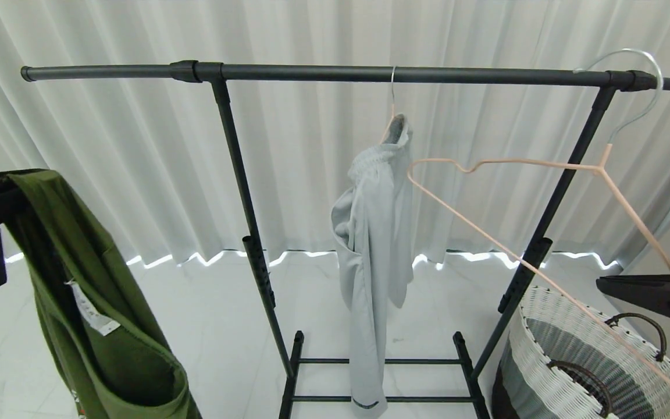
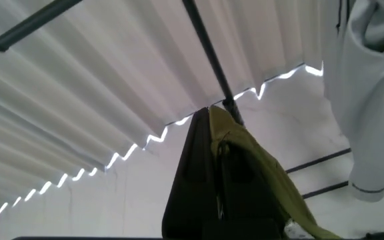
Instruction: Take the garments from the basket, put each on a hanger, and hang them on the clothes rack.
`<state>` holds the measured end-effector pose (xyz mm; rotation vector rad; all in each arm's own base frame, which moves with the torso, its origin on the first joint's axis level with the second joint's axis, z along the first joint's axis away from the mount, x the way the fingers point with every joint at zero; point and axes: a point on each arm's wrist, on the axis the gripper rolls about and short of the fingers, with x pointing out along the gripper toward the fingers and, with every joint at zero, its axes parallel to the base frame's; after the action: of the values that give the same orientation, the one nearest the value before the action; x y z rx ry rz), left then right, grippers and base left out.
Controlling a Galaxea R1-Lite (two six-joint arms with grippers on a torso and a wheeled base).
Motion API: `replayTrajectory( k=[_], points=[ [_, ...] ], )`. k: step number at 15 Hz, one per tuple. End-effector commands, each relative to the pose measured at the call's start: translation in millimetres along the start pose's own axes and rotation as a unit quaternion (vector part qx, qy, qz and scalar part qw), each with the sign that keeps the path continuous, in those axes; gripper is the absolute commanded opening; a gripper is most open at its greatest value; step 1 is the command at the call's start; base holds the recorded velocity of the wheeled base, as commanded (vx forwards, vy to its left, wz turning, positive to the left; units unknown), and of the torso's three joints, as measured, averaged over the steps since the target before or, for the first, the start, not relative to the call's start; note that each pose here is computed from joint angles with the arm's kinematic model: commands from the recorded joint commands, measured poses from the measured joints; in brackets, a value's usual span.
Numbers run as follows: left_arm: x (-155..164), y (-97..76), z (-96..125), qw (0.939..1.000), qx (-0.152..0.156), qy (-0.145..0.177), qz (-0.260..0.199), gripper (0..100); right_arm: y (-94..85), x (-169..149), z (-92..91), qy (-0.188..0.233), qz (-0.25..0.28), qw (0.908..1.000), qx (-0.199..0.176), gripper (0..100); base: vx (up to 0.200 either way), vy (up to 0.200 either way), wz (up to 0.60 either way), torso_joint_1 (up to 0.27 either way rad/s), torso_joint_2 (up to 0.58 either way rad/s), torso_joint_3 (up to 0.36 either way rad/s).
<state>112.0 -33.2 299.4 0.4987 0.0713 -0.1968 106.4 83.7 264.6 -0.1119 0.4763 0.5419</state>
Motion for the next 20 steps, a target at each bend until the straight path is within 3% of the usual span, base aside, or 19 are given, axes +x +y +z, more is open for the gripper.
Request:
replayTrajectory(
  k=[1, 4, 8, 11, 16, 20],
  points=[
    [29, -7.9, 17, 0.9993, -0.006, -0.001, -0.038, 0, 14.9, -14, 9.9, -0.004, 0.068, 0.9974, -0.025, 0, 0.0, 0.0, 0.0, 0.0, 0.0, 0.0],
    [58, -20.4, 48, 0.996, -0.044, -0.018, -0.076, 0, 29.7, -20, 10.3, -0.004, 0.13, 0.9902, -0.052, 0, 0.0, 0.0, 0.0, 0.0, 0.0, 0.0],
    [84, -36.5, 72, 0.9922, -0.094, -0.019, -0.079, 0, 36.3, -25, 8.6, -0.01, 0.18, 0.9792, -0.093, 0, 0.0, 0.0, 0.0, 0.0, 0.0, 0.0],
    [90, -43.5, 76, 0.9924, -0.099, -0.013, -0.072, 0, 38.4, -23, 8.5, -0.008, 0.207, 0.9718, -0.112, 0, 0.0, 0.0, 0.0, 0.0, 0.0, 0.0],
    [85, -54.6, 84, 0.9901, -0.096, -0.027, -0.099, 0, 48.2, -3, 15.9, -0.016, 0.208, 0.9717, -0.111, 0, 0.0, 0.0, 0.0, 0.0, 0.0, 0.0],
    [89, -55.3, 86, 0.9912, -0.096, -0.025, -0.087, 0, 49.1, -2, 17.5, -0.02, 0.209, 0.9715, -0.11, 0, 0.0, 0.0, 0.0, 0.0, 0.0, 0.0]
  ],
)
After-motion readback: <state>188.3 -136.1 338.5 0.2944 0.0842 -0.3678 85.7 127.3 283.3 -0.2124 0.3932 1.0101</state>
